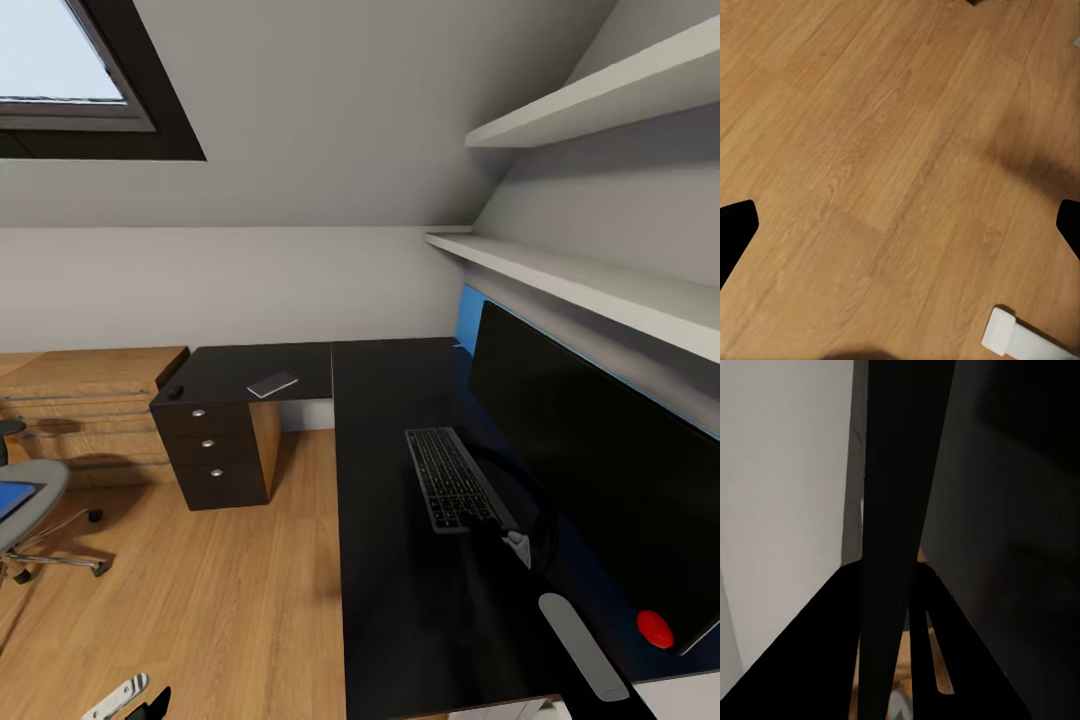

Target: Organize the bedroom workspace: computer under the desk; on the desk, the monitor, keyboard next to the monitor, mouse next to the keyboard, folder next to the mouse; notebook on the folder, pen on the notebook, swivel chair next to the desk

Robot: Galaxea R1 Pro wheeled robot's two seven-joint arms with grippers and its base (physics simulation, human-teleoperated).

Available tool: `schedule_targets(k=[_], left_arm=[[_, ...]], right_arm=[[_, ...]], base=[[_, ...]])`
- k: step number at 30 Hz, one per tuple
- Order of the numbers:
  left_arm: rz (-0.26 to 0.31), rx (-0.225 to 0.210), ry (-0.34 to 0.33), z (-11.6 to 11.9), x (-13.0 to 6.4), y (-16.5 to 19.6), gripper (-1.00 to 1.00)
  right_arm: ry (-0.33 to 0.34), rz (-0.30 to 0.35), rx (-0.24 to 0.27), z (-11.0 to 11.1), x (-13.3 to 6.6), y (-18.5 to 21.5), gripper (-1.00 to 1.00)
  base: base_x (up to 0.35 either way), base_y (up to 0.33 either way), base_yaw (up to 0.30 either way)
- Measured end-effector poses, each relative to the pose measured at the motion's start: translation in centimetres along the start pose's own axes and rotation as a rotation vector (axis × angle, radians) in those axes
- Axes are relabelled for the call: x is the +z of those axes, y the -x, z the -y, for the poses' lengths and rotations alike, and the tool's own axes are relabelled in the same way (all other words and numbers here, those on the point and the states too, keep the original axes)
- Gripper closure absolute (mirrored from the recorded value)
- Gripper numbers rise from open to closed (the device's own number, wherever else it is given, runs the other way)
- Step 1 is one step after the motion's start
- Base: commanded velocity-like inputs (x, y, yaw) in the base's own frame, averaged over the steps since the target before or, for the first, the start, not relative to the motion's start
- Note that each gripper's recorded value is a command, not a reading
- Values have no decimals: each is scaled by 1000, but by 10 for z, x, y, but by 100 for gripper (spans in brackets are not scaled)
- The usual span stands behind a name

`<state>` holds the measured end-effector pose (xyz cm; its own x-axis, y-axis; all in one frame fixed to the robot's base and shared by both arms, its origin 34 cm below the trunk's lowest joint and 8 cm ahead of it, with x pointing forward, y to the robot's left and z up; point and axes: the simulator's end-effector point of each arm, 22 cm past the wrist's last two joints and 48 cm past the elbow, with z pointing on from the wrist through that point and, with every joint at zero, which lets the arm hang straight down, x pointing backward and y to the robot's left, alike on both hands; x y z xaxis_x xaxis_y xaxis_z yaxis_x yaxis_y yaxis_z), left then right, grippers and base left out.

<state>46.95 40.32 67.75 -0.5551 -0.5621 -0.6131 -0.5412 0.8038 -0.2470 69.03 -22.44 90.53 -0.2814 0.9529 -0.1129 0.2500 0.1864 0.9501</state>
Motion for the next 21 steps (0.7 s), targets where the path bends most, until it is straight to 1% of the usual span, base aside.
schedule_targets(k=[21], left_arm=[[2, -1, 1, -4, 22, -12, -100]], right_arm=[[1, -4, 1, 22, 12, -4, 100]], base=[[0, 0, 0]])
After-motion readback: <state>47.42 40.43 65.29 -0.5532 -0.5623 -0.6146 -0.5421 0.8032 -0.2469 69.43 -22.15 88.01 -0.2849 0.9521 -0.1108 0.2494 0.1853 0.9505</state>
